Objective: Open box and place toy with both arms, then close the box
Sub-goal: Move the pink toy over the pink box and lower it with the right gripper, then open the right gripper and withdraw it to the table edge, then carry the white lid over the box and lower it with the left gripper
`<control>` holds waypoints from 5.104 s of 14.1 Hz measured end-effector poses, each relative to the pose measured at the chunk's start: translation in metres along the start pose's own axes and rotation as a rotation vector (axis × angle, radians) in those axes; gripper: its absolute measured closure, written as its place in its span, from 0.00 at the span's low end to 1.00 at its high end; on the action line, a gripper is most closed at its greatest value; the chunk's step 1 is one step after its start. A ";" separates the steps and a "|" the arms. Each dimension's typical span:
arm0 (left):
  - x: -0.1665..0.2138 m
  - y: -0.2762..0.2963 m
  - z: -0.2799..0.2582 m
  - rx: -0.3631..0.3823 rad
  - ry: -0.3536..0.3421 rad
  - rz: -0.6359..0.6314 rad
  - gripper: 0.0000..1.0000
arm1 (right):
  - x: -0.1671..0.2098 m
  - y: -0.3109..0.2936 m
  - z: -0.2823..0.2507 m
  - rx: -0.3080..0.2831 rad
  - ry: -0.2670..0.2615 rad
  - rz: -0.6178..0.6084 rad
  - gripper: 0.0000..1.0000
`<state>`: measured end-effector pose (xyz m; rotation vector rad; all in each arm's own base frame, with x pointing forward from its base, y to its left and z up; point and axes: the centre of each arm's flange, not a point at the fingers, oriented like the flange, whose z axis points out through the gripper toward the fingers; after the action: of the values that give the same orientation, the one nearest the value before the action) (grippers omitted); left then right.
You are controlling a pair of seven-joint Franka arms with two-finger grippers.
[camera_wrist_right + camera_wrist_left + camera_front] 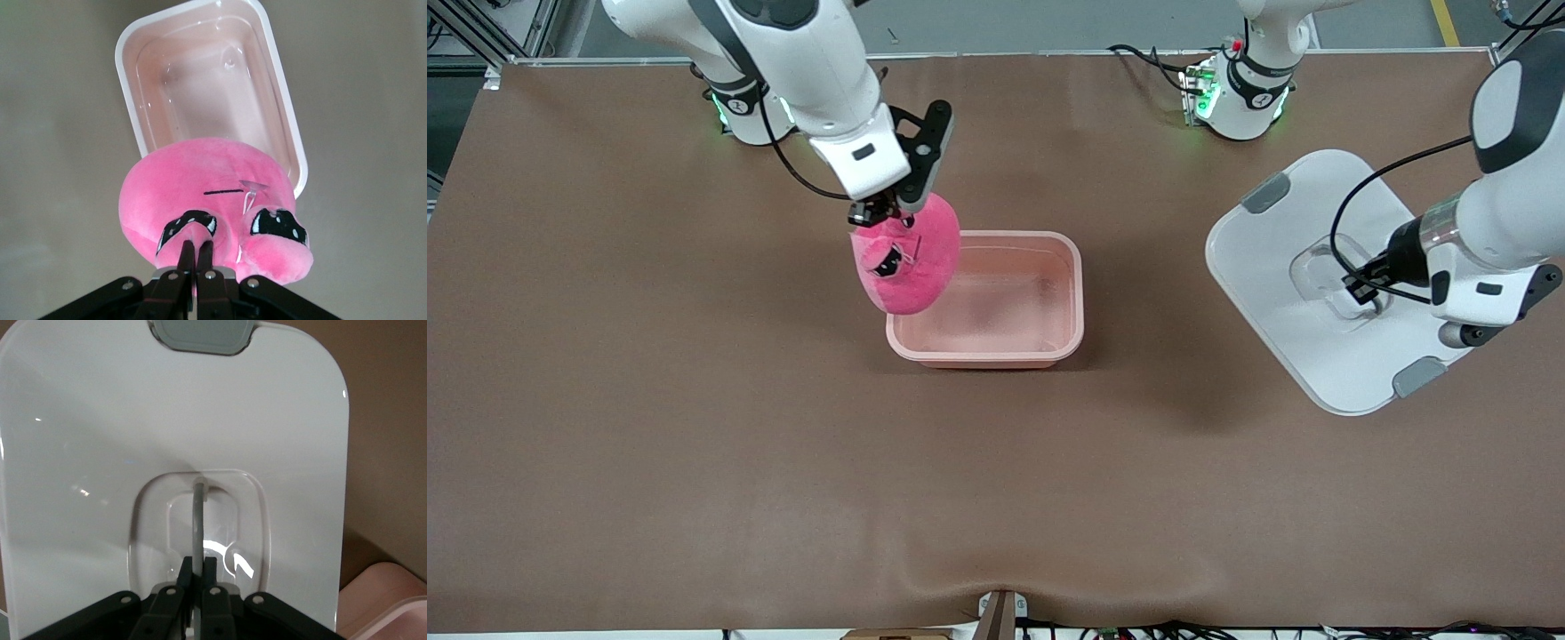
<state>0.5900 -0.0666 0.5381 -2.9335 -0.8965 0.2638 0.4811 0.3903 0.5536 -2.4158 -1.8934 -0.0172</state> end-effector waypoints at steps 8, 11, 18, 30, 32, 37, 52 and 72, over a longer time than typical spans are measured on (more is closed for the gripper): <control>-0.011 -0.013 -0.003 0.053 -0.050 0.019 0.93 | 0.018 0.003 0.036 -0.022 0.022 -0.260 0.96; -0.014 -0.014 -0.007 0.057 -0.049 0.020 0.93 | 0.019 0.006 0.044 -0.019 0.018 -0.312 0.96; -0.030 -0.015 -0.017 0.068 -0.056 0.031 0.93 | 0.021 0.015 0.052 -0.057 0.008 -0.374 0.96; -0.036 -0.011 -0.006 0.085 -0.074 0.041 0.93 | -0.002 0.046 0.049 -0.075 0.006 -0.395 0.32; -0.038 -0.012 -0.008 0.085 -0.071 0.041 0.93 | -0.018 0.061 0.046 -0.070 0.000 -0.368 0.12; -0.045 -0.014 -0.004 0.099 -0.072 0.035 0.93 | -0.090 0.108 0.026 -0.026 -0.037 -0.134 0.00; -0.058 -0.002 0.000 0.108 -0.070 0.059 0.93 | -0.325 0.180 -0.046 0.096 -0.012 0.862 0.00; -0.157 0.155 0.014 -0.090 0.024 -0.420 0.93 | -0.442 0.193 -0.076 -0.013 -0.072 1.338 0.00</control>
<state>0.5444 -0.2823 0.5301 -2.7240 -1.5187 0.1655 0.5647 -0.0888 0.5962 -3.1262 0.0110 0.1264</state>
